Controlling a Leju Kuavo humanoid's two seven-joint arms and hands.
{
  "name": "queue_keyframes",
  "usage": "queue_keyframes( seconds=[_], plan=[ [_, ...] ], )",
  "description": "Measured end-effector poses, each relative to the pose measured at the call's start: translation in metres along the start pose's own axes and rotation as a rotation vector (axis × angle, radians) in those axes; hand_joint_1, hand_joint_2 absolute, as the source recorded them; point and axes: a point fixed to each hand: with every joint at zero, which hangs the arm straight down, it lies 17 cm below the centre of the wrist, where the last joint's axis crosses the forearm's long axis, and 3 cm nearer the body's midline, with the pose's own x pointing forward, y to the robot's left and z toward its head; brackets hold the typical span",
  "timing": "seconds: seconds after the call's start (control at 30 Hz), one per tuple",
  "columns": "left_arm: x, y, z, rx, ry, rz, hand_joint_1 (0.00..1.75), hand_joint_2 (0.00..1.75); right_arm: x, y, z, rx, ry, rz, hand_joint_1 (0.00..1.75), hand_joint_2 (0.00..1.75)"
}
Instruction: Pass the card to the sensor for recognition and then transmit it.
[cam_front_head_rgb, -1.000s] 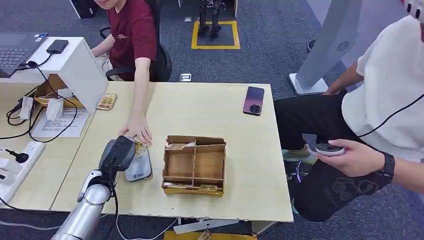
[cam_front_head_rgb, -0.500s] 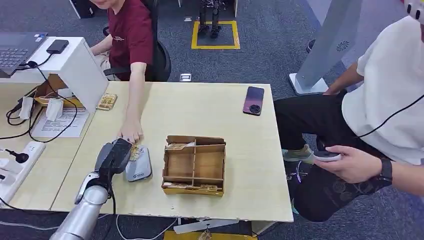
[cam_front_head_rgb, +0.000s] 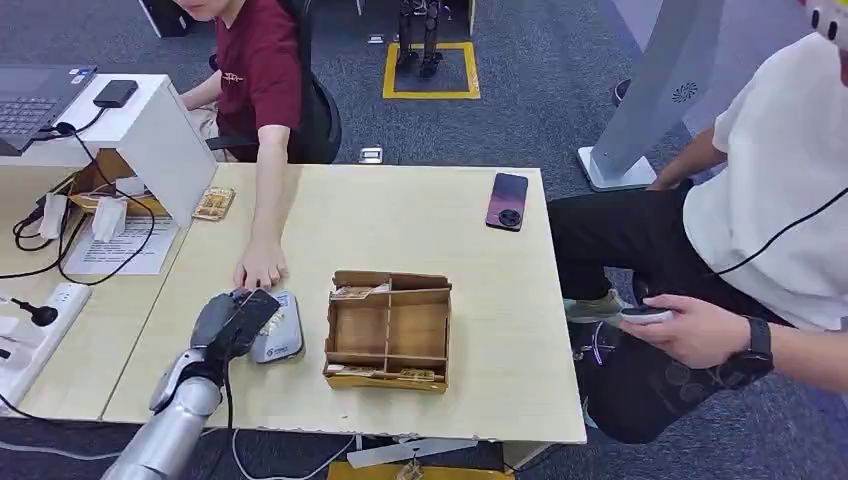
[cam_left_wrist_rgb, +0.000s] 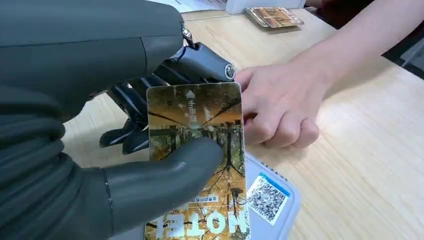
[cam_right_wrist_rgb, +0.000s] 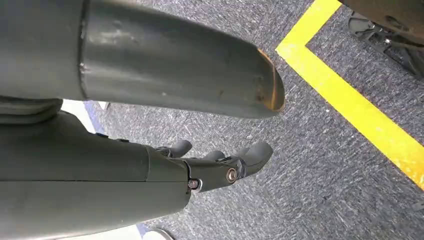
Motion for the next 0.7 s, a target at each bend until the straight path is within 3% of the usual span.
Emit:
queue_keyframes(
  seconds=[0.47,0.57,0.63,0.7],
  plan=[
    [-0.002,-0.009,0.001,-0.010,0.001,-0.031,1.75,1.75,0.001,0.001,0.000,0.006,-0.004,0.005,0.00,0.00],
    [0.028,-0.007,0.002,-0.007,-0.105,0.274,1.75,1.75,0.000,0.000,0.000,0.001,-0.001,0.011,0.00,0.00],
    [0.047,0.016,-0.002,0.065,-0.135,0.505,1.75,1.75,0.000,0.000,0.000,0.000,-0.002,0.016,0.00,0.00],
    [0.058,0.031,-0.005,0.097,-0.153,0.572,1.75,1.75,0.000,-0.001,0.000,-0.002,-0.003,0.019,0.00,0.00]
  ],
)
